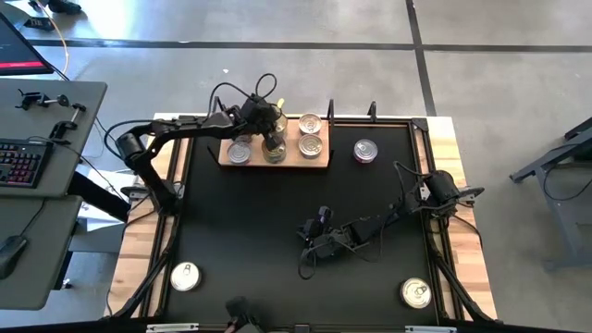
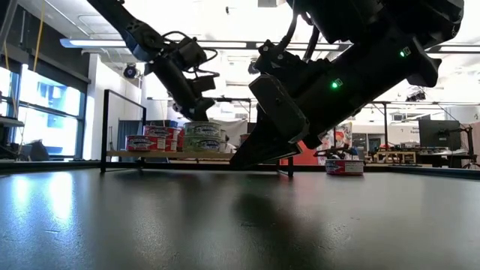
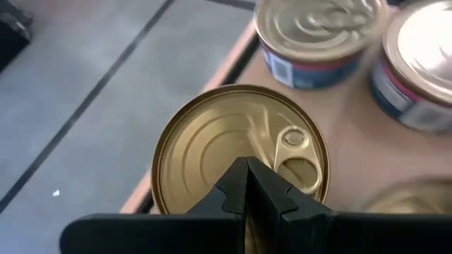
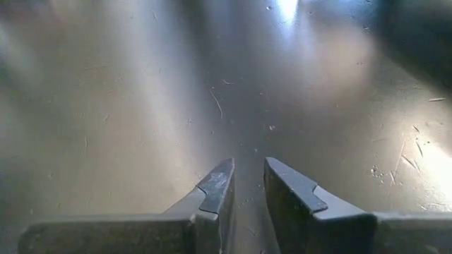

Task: Stack canned seafood by type on shelf
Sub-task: Adjust the green cans on the shelf

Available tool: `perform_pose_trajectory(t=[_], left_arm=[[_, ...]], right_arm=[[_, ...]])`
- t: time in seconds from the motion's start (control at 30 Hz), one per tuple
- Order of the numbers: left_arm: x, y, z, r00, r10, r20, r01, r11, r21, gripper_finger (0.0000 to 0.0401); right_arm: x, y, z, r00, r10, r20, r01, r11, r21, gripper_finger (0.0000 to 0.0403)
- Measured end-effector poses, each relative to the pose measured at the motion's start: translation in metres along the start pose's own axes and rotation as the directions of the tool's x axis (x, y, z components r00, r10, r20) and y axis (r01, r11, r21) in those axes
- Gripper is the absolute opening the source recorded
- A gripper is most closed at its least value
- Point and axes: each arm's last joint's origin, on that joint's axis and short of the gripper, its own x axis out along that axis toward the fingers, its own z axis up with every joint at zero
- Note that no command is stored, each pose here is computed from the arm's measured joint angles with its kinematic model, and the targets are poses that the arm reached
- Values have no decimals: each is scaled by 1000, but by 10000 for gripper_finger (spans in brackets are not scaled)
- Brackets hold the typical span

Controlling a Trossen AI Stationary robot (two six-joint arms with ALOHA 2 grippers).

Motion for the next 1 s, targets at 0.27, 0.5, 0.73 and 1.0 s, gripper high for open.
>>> perform_pose_trajectory(t=[0.27,0.5,0.73,1.0], left_arm=[[-22,-4,4,1000,-22,6,22,1000,18,0],[-54,-6,15,997,-20,79,16,999,51,0],[-117,-52,12,985,-162,59,149,971,189,0],[-147,-138,-39,907,-408,109,373,895,244,0]], right_arm=[[0,0,0,1000,0,0,0,1000,0,70],[0,0,0,1000,-7,4,7,1000,0,70],[-21,7,13,997,-36,63,38,999,-31,70],[-67,25,34,987,44,152,-26,993,-116,70]])
